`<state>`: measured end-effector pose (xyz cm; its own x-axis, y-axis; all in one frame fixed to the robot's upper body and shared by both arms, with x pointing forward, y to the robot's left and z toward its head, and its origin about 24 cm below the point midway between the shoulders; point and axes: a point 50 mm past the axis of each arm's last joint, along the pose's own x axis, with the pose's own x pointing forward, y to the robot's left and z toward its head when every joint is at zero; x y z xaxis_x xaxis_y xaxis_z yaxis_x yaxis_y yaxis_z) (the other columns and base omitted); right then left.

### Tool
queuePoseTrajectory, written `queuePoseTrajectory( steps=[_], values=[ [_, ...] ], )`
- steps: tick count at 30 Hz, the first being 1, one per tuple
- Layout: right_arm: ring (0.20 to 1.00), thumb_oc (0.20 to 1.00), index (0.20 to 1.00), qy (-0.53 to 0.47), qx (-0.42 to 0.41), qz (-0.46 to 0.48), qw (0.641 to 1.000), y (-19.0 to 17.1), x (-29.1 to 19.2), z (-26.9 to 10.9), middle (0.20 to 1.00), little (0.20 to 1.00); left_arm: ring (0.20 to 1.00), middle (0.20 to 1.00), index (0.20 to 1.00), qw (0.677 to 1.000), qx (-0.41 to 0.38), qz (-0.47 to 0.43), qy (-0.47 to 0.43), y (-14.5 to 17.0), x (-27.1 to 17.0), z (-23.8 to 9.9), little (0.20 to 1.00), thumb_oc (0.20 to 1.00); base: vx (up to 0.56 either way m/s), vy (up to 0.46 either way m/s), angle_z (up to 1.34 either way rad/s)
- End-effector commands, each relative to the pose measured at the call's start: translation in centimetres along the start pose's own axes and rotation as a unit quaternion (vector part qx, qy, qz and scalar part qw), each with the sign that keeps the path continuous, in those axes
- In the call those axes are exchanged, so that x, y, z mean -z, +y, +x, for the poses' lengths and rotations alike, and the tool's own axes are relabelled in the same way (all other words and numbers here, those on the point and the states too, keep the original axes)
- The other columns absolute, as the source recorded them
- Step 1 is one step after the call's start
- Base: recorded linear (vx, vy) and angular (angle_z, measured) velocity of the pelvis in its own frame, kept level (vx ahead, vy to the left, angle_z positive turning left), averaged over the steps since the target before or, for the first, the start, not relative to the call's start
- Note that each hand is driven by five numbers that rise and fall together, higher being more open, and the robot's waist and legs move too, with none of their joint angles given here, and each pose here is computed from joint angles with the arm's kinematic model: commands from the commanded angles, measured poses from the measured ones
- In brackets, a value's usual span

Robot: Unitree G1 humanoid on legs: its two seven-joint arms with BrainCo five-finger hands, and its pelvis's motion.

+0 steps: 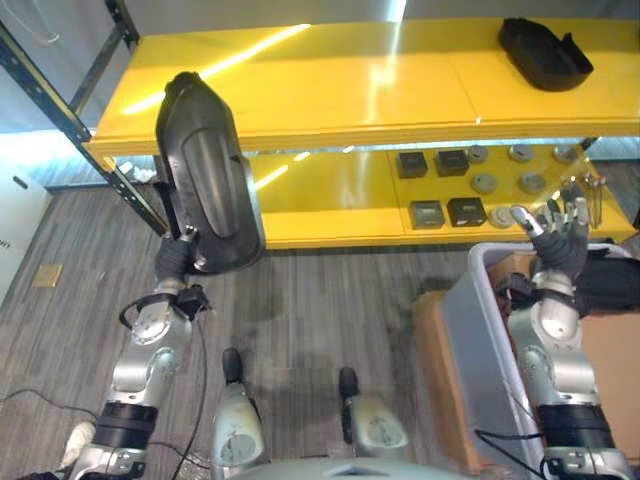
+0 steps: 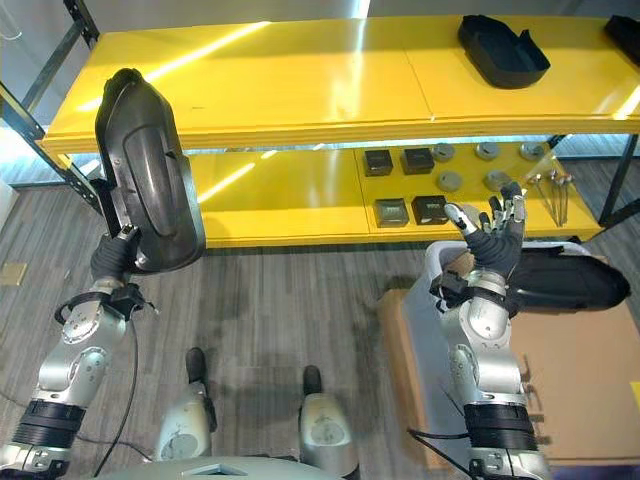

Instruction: Move parts from the plastic box to the shelf.

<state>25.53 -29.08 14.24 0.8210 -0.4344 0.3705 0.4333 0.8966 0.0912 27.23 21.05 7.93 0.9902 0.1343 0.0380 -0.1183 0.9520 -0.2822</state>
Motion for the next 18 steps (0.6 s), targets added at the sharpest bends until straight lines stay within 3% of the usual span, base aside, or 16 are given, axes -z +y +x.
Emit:
queuePoseTrajectory(
  steps=[1, 7, 11, 18],
  values=[
    [1.0, 1.0, 1.0, -0.067, -0.008, 0.028, 0.997, 0.4, -2.2, -0.5, 1.0, 1.0, 0.2, 0.2, 0.2, 0.993, 0.036, 0.002, -0.117, -0.4, -4.5, -0.3, 0.2, 0.2, 0.3, 0.608, -0.58],
    [1.0, 1.0, 1.0, -0.04, 0.0, 0.072, 0.997, 0.8, -1.0, -2.3, 1.0, 1.0, 0.2, 0.2, 0.2, 0.993, 0.055, 0.003, -0.107, -1.7, -5.1, 0.3, 0.2, 0.2, 0.26, 0.512, 0.04],
    [1.0, 1.0, 1.0, -0.038, -0.003, 0.079, 0.996, 1.9, -0.9, -2.5, 1.0, 1.0, 0.2, 0.2, 0.2, 0.992, 0.06, 0.01, -0.107, -1.9, -5.1, -0.1, 0.2, 0.2, 0.11, 0.294, -0.44],
    [1.0, 1.0, 1.0, -0.061, -0.074, 0.153, 0.984, 5.5, -1.9, -1.7, 1.0, 1.0, 0.2, 0.2, 0.2, 0.987, 0.07, 0.0, -0.141, -3.6, -5.6, 0.2, 0.2, 0.2, -0.08, 0.041, -0.46]
  ],
)
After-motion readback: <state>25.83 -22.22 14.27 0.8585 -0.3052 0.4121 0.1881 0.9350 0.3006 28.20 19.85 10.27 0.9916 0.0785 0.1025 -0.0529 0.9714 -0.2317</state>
